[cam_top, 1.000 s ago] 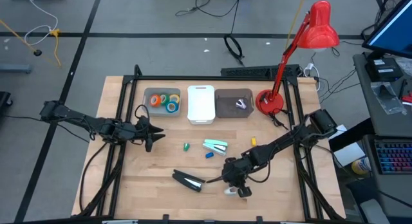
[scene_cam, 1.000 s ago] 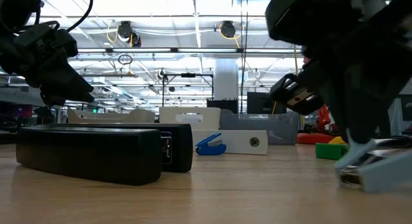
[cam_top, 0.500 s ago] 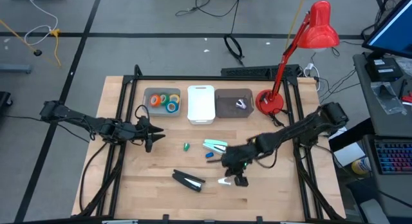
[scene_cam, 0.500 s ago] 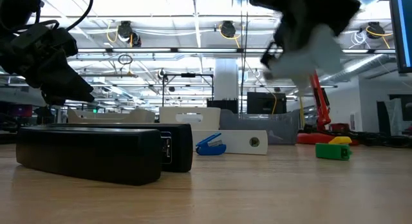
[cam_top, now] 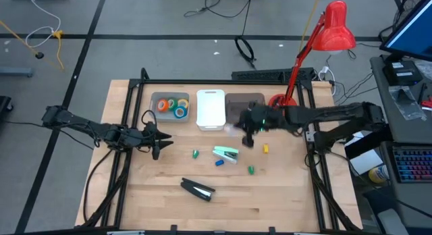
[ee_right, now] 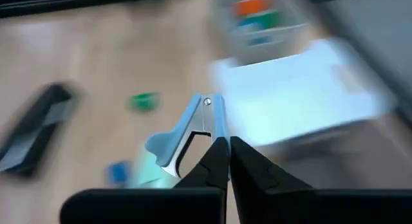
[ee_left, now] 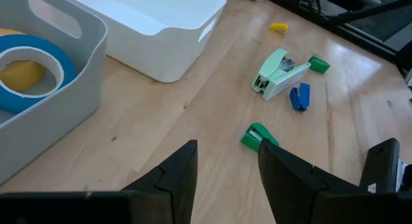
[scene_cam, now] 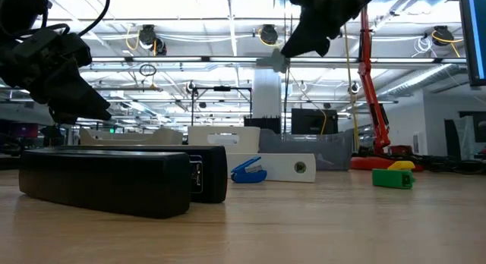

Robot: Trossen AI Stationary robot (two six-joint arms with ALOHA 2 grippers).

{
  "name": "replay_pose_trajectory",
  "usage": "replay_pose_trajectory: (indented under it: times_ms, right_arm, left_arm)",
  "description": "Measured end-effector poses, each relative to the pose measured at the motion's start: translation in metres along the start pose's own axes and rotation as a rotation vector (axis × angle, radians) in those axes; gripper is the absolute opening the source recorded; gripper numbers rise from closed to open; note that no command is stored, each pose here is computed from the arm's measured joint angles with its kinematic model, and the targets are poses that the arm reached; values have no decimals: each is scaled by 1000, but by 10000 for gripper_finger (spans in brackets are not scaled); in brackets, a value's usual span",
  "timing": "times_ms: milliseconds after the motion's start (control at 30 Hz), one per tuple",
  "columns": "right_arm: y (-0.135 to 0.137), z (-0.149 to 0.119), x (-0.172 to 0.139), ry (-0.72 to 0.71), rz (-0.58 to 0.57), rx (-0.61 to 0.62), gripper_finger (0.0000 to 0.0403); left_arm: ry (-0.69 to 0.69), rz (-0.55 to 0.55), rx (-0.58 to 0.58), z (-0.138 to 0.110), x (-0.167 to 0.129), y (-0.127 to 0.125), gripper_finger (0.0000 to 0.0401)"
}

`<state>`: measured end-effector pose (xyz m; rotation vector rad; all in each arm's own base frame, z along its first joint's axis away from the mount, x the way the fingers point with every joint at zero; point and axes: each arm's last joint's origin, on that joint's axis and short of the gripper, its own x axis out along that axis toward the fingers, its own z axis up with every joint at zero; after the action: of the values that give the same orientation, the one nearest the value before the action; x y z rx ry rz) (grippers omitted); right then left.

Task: Pick and place Stapler, Stapler remover, tape
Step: Put the blue staple remover into the black bin

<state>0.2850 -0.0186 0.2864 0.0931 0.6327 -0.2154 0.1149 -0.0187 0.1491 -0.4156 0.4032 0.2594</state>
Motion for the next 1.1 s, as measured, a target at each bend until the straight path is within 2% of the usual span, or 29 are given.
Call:
replay_pose_trajectory:
  times_ms: [167,467,733,967,1100]
  right_arm:
    - [-46,4,0,-9,-206,44,0]
    - [-106,-9,22,90,-362,149,0]
    - [-126,-29,53,214,-336,140,0]
    - [-139,-40,65,282,-323,91,0]
    - [-145,-46,73,306,-253,76,0]
  left_arm:
    - [0,0,0,0,0,0,164]
    - [0,0,0,0,0,0,164]
    - [0,0,0,0,0,0,163]
    - [0,0,0,0,0,0,163]
    - [-1,1,0,0,0,0,163]
